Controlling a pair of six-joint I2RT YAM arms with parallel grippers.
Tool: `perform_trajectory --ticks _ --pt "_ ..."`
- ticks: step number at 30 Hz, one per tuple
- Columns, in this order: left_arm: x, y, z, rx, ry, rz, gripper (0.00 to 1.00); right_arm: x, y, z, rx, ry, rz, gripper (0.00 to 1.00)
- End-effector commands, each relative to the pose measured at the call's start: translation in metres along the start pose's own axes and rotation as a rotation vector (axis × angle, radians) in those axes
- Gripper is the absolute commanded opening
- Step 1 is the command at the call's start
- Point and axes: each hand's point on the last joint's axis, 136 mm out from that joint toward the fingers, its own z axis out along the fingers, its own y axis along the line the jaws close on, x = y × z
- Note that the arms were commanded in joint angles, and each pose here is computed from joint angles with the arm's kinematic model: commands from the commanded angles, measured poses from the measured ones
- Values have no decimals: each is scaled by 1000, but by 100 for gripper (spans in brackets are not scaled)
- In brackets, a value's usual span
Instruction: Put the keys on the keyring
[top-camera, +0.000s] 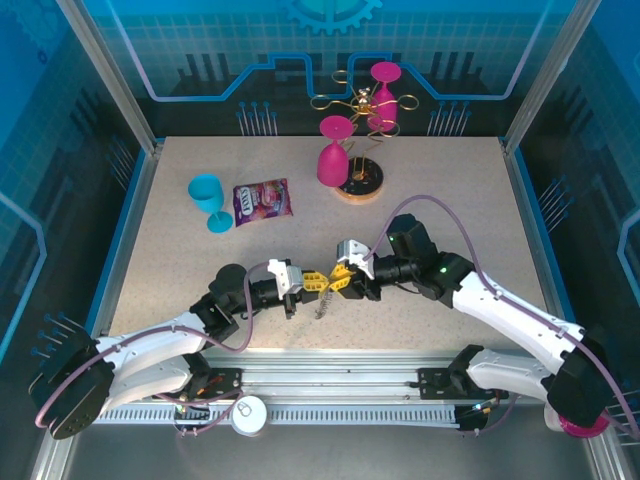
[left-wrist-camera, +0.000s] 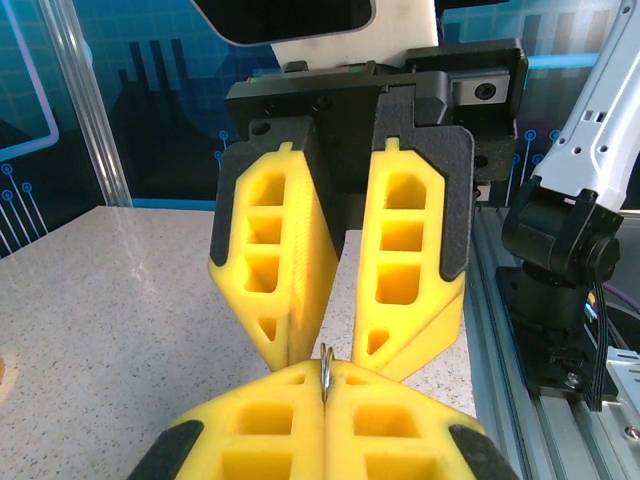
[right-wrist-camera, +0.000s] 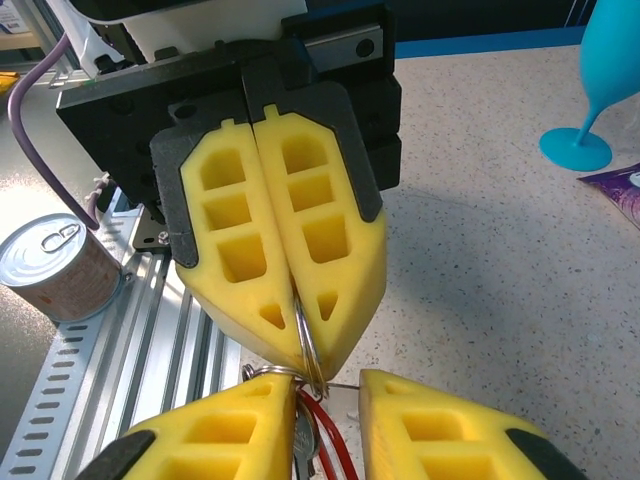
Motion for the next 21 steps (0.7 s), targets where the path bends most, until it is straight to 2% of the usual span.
perform_trajectory --ticks 1,5,16,21 --pt "-15 -6 1 40 -67 6 0 -12 4 6 -35 -48 -35 19" --pt "-9 -5 2 33 -66 -11 0 -12 4 8 -48 -70 -48 0" --pt "31 4 2 -33 30 -76 0 21 -3 13 -30 43 -6 0" --pt "43 5 3 -37 66 -95 9 36 -2 18 -42 140 8 0"
